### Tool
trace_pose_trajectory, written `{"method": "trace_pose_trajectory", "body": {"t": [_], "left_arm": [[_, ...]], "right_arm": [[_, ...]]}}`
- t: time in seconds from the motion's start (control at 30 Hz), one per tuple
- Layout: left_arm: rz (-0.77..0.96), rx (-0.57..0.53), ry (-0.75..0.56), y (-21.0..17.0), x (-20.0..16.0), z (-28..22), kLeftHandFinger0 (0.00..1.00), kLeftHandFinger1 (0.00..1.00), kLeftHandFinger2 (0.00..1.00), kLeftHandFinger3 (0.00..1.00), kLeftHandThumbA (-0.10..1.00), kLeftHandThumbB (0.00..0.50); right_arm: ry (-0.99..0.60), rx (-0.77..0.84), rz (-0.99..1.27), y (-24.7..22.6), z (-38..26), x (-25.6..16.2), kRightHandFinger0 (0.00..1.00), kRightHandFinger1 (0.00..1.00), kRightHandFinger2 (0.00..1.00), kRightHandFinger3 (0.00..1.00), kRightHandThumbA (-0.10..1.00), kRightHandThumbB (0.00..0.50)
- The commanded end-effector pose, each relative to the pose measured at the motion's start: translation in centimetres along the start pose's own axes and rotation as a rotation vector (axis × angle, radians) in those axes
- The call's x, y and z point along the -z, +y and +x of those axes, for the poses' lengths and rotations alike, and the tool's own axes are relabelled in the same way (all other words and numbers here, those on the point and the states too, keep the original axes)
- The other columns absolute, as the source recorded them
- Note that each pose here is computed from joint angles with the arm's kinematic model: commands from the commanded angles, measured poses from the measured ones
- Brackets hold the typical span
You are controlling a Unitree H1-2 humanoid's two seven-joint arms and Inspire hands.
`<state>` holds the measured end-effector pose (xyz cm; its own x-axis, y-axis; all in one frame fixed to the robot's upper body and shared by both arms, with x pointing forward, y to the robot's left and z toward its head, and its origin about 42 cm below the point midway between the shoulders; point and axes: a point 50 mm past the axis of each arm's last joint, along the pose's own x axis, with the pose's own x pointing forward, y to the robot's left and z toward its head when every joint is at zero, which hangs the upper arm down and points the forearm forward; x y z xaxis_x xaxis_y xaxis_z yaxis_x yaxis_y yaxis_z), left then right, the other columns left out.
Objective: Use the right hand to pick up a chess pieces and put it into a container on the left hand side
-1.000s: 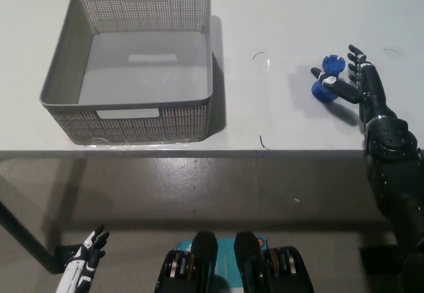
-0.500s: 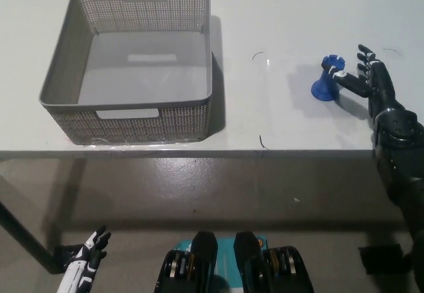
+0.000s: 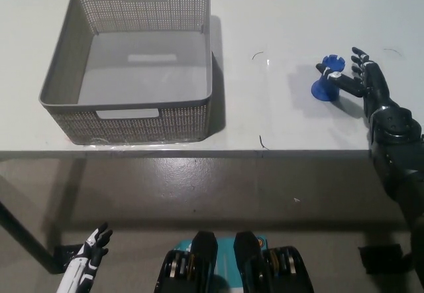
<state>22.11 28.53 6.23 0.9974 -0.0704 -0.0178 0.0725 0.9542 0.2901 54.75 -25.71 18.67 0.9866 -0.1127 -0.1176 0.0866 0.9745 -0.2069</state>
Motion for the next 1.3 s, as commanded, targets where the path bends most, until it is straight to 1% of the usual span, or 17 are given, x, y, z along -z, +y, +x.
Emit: {"method": "trace_pose_trajectory", "body": {"t": [0.0, 0.1, 0.13, 0.27, 0.3, 0.37, 0.4, 0.47, 0.6, 0.87, 1.0, 1.07, 1.13, 1.17, 1.2, 1.23, 1.27], "left_arm": [[0.017, 0.010, -0.063, 0.7, -1.1, 0.6, 1.00, 1.00, 1.00, 1.00, 1.00, 0.283], [0.028, 0.009, -0.064, 0.7, -1.2, 0.6, 1.00, 1.00, 1.00, 1.00, 1.00, 0.282], [0.030, 0.008, -0.068, 0.7, -1.2, 0.6, 1.00, 1.00, 1.00, 1.00, 1.00, 0.276], [0.022, 0.012, -0.071, 0.6, -1.3, 0.8, 1.00, 1.00, 1.00, 1.00, 1.00, 0.264], [0.022, 0.011, -0.069, 0.7, -1.3, 0.8, 1.00, 1.00, 1.00, 1.00, 1.00, 0.271], [0.019, 0.013, -0.069, 0.7, -1.3, 0.8, 1.00, 1.00, 1.00, 1.00, 1.00, 0.267], [0.014, 0.014, -0.069, 0.6, -1.3, 0.9, 1.00, 1.00, 1.00, 1.00, 1.00, 0.281], [0.018, 0.015, -0.075, 0.6, -1.3, 1.0, 1.00, 1.00, 1.00, 1.00, 1.00, 0.278], [0.020, 0.021, -0.070, 0.7, -1.5, 1.2, 1.00, 1.00, 1.00, 1.00, 1.00, 0.293], [0.024, 0.026, -0.082, 0.6, -1.5, 1.6, 1.00, 1.00, 1.00, 1.00, 1.00, 0.272], [0.027, 0.029, -0.089, 0.6, -1.7, 1.9, 1.00, 1.00, 1.00, 1.00, 1.00, 0.269], [0.041, 0.026, -0.094, 0.6, -1.9, 2.1, 1.00, 1.00, 1.00, 1.00, 1.00, 0.284], [0.027, 0.028, -0.085, 0.6, -2.0, 2.1, 1.00, 1.00, 1.00, 1.00, 1.00, 0.292], [0.025, 0.027, -0.090, 0.7, -2.0, 2.2, 1.00, 1.00, 1.00, 1.00, 1.00, 0.288], [0.026, 0.030, -0.095, 0.6, -2.0, 2.3, 1.00, 1.00, 1.00, 1.00, 1.00, 0.282], [0.028, 0.031, -0.097, 0.6, -2.0, 2.3, 1.00, 1.00, 1.00, 1.00, 1.00, 0.277], [0.030, 0.030, -0.098, 0.6, -2.1, 2.5, 1.00, 1.00, 1.00, 1.00, 1.00, 0.285]], "right_arm": [[-0.123, 0.017, 0.007, -0.4, 1.3, -5.1, 1.00, 1.00, 1.00, 1.00, 0.92, 0.500], [-0.124, 0.007, 0.006, -0.1, 1.3, -5.3, 1.00, 1.00, 1.00, 1.00, 0.91, 0.500], [-0.124, 0.004, -0.010, 0.0, 1.4, -5.3, 1.00, 1.00, 1.00, 1.00, 0.93, 0.500], [-0.111, 0.004, -0.019, 0.2, 1.3, -5.0, 1.00, 1.00, 1.00, 1.00, 0.91, 0.500], [-0.094, 0.000, -0.024, 0.4, 1.3, -4.6, 1.00, 1.00, 1.00, 1.00, 0.91, 0.500], [-0.086, -0.002, -0.020, 0.4, 1.2, -4.3, 1.00, 1.00, 1.00, 1.00, 0.90, 0.500], [-0.075, -0.005, -0.013, 0.5, 1.2, -4.0, 1.00, 1.00, 1.00, 1.00, 0.88, 0.494], [-0.067, -0.009, -0.022, 0.6, 1.2, -3.8, 1.00, 1.00, 1.00, 1.00, 0.88, 0.490], [-0.050, -0.010, -0.026, 0.8, 1.1, -3.5, 1.00, 1.00, 1.00, 1.00, 0.88, 0.500], [-0.026, -0.025, -0.058, 1.3, 0.9, -2.7, 1.00, 1.00, 1.00, 1.00, 0.89, 0.493], [-0.020, -0.037, -0.072, 1.7, 0.9, -2.8, 1.00, 1.00, 1.00, 1.00, 0.89, 0.500], [-0.020, -0.042, -0.061, 1.9, 0.9, -2.8, 1.00, 1.00, 1.00, 1.00, 0.86, 0.500], [-0.004, -0.038, -0.022, 2.4, 0.9, -2.8, 1.00, 1.00, 1.00, 1.00, 0.76, 0.500], [-0.006, -0.025, -0.045, 2.4, 0.9, -2.8, 1.00, 1.00, 1.00, 1.00, 0.72, 0.483], [-0.008, -0.003, -0.072, 2.5, 0.9, -2.9, 1.00, 1.00, 1.00, 1.00, 0.66, 0.466], [-0.006, 0.018, -0.082, 2.6, 0.9, -3.0, 1.00, 0.90, 0.91, 1.00, 0.53, 0.407], [-0.002, 0.045, -0.080, 2.7, 0.9, -3.1, 0.69, 0.62, 0.66, 0.67, 0.39, 0.382]]}}
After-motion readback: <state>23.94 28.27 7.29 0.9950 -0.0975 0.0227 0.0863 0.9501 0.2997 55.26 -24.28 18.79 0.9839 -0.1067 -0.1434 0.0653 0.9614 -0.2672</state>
